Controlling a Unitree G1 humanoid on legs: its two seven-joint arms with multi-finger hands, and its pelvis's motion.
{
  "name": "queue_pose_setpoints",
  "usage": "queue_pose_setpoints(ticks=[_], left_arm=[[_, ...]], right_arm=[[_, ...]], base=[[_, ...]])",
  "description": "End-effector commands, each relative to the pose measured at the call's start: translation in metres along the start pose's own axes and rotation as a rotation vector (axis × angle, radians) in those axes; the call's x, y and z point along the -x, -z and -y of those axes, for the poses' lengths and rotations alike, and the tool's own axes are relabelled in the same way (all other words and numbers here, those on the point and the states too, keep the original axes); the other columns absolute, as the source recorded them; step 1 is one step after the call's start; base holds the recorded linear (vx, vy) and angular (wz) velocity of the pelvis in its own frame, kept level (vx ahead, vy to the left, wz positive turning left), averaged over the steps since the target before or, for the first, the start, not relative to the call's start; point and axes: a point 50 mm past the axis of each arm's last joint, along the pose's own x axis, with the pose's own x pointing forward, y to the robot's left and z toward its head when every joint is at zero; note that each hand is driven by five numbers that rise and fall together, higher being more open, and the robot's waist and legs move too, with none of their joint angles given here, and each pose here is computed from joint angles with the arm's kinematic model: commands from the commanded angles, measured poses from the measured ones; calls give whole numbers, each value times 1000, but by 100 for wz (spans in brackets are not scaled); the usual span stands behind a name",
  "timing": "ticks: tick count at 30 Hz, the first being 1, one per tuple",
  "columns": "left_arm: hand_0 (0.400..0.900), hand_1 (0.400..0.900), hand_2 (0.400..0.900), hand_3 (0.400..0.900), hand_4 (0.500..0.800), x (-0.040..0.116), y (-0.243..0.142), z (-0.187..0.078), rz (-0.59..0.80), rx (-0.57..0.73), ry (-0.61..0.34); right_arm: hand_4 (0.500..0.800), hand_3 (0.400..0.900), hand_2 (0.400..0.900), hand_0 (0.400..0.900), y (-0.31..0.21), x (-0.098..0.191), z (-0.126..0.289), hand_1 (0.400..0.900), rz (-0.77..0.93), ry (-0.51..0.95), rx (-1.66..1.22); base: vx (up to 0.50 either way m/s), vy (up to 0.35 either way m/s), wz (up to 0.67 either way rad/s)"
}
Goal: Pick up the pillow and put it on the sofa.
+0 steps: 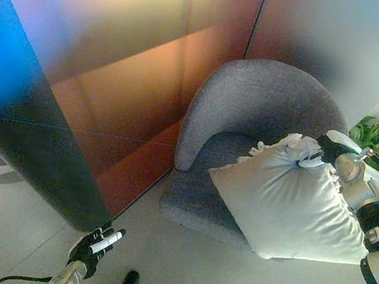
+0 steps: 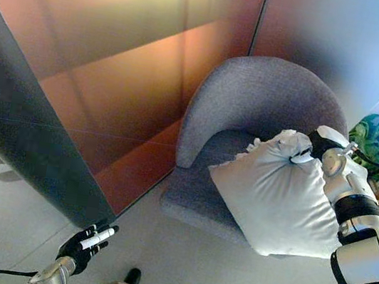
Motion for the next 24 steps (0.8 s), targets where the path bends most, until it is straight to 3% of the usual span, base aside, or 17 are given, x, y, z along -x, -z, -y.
queue_pose_setpoints(ticks=[1, 2, 6, 21, 24], left_arm=[[900, 900, 900, 900, 800, -15, -59, 25, 200, -112, 142], [900, 900, 900, 900, 800, -19, -77, 33, 250, -106, 161], [900, 900, 900, 900, 800, -23, -96, 46, 302, -98, 172], [900, 900, 900, 900, 800, -14, -62, 31, 192, -122, 166], [900, 900, 900, 900, 800, -12, -55, 28, 172, -128, 161]], right_arm=[[612, 586, 586, 586, -32, 23, 125, 586, -6, 443, 15], [800, 900, 900, 900, -35, 26, 134, 900, -43, 469, 14], [800, 900, 900, 900, -34, 29, 144, 900, -68, 465, 24], [800, 900, 900, 900, -8, 22, 123, 900, -129, 393, 56], [800, 900, 900, 900, -3, 21, 121, 900, -140, 437, 56]], base=[[-475, -87, 2], [-468, -90, 2], [-156, -48, -1], [101, 19, 1], [89, 3, 2]])
